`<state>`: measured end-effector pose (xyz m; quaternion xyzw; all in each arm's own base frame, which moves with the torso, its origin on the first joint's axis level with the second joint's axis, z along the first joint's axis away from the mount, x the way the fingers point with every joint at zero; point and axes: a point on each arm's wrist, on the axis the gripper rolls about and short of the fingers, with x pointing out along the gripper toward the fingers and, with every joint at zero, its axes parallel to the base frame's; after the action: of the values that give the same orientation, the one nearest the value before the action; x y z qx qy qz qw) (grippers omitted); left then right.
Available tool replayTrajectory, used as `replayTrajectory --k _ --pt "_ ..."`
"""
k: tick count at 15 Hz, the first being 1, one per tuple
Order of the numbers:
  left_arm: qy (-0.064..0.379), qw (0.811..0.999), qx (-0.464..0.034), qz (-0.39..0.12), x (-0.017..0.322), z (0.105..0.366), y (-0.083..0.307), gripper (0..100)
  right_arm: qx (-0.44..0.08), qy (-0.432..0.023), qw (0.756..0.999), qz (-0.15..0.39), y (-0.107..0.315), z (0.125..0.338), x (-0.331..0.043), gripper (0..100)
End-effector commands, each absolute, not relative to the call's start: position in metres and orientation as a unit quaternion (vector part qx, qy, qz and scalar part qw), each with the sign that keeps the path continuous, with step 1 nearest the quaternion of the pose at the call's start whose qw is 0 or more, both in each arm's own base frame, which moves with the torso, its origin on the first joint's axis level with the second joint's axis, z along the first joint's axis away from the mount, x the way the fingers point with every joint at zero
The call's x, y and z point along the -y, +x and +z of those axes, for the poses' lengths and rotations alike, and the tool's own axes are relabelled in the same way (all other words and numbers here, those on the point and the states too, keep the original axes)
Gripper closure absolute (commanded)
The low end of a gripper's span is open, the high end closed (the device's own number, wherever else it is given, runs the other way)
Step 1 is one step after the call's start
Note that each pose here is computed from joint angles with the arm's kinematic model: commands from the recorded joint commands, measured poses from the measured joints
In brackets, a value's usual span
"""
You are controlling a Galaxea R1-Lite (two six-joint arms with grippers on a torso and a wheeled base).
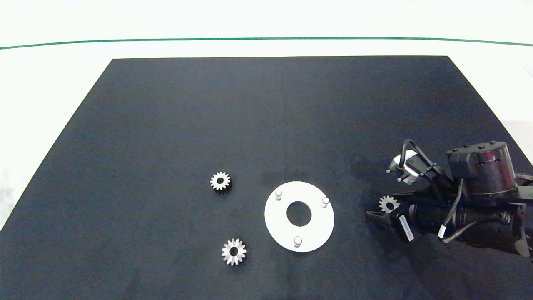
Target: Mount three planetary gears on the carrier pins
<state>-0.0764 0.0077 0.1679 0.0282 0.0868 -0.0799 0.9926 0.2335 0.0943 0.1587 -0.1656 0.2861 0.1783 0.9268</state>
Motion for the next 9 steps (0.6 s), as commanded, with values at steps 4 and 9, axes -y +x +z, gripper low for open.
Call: replayTrajectory --k 4,9 --pt "0.028 0.992 -0.09 -0.08 -0.0077 0.1672 -0.0761 0 -0.285 -0.167 0.927 0.178 0.2328 0.1592 -0.0941 41" --pt "0.029 0.992 -0.091 -0.081 -0.0078 0.1665 -0.0759 0 -0.284 -0.166 0.927 0.178 0.233 0.1594 -0.0938 50"
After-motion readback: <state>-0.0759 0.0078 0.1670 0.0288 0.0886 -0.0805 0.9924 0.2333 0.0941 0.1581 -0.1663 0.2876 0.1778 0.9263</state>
